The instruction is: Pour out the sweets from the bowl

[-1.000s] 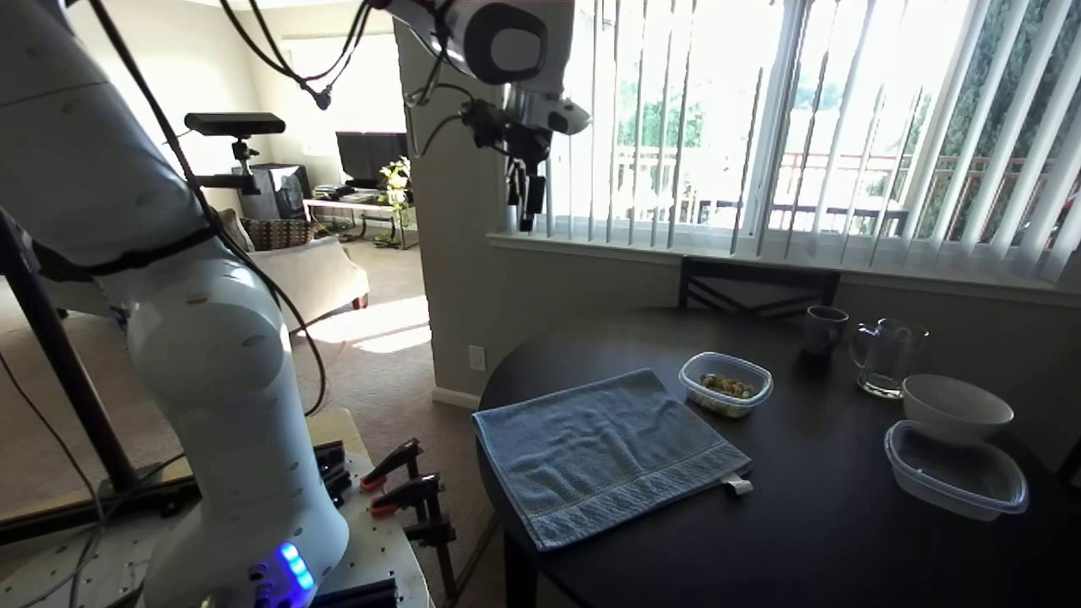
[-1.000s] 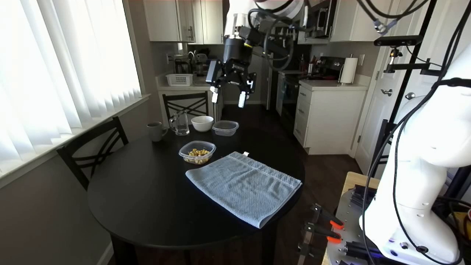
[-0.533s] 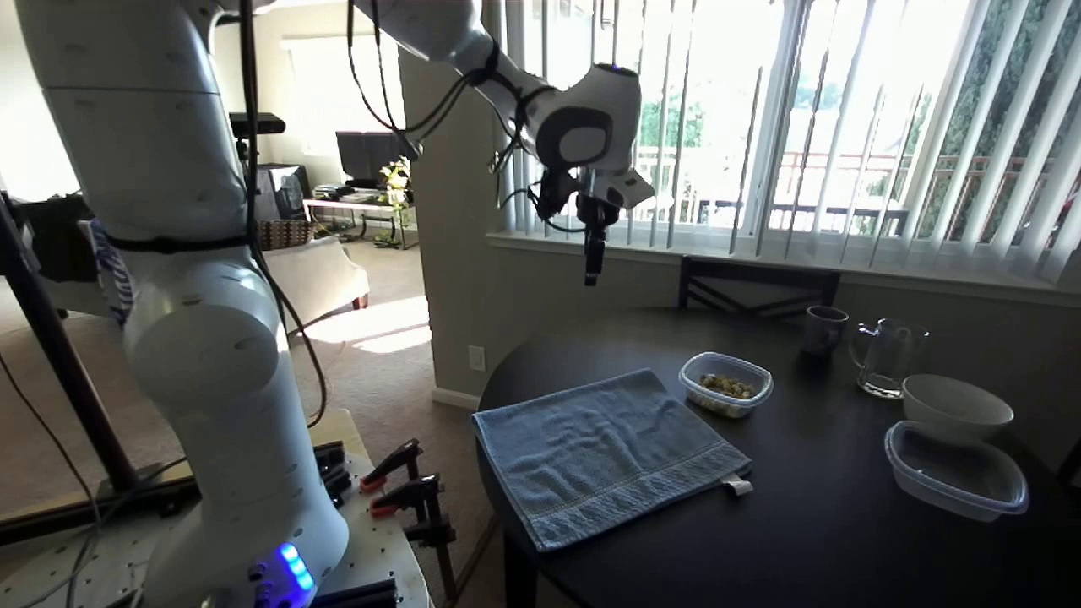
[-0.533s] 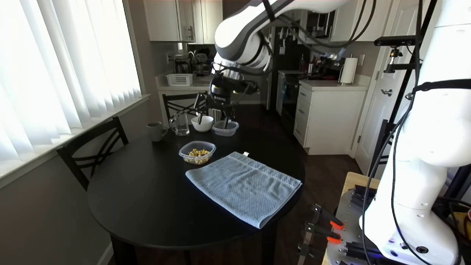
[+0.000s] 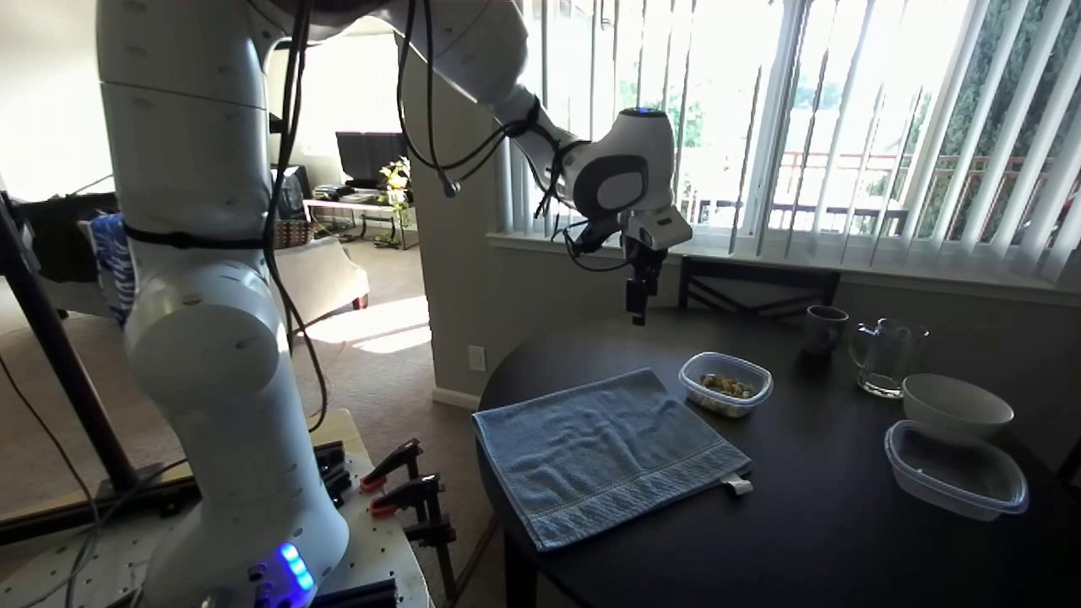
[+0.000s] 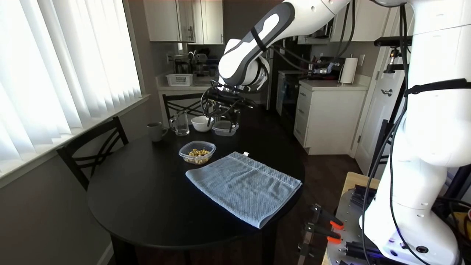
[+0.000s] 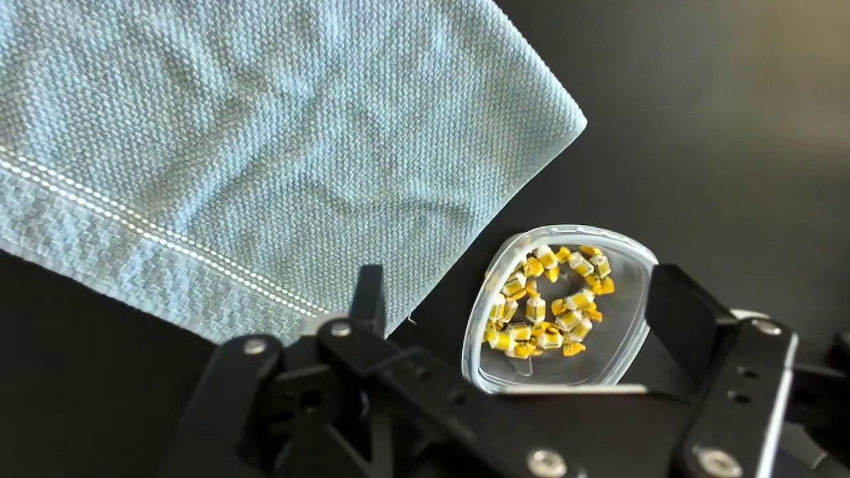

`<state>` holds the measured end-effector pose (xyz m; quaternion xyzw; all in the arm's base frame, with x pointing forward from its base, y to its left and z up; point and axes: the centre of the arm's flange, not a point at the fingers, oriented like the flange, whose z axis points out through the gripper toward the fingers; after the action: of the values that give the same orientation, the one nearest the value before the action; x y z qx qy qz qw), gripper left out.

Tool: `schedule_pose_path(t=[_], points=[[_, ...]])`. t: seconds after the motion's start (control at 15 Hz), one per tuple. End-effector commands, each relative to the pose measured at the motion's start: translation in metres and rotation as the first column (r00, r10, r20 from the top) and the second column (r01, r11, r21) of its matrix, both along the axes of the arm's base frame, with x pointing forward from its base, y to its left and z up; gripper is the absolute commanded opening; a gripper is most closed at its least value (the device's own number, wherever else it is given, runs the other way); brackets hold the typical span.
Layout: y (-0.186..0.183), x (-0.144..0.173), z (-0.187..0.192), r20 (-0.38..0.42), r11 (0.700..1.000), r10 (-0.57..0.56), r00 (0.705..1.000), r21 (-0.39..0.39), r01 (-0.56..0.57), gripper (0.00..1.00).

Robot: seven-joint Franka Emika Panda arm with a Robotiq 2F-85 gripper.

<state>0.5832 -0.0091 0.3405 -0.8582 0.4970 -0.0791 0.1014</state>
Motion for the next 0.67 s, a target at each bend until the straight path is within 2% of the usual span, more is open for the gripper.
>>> schedule_pose_path(t=[0.0, 0.2, 0.33, 0.6], points=[[0.0, 0.0, 0.0, 0.0, 1.0, -0.006, 1.0, 0.001, 0.006, 1.0], [0.002, 0.001, 0.001, 0.001, 1.0, -0.013, 1.0, 0.003, 0.013, 1.0], [0.011, 0.033, -0.017, 0.023, 0.996, -0.079, 0.997, -0.038, 0.08, 1.0], [0.014, 0.1, -0.053, 0.045, 0.976, -0.21, 0.977, -0.055, 0.212, 1.0]])
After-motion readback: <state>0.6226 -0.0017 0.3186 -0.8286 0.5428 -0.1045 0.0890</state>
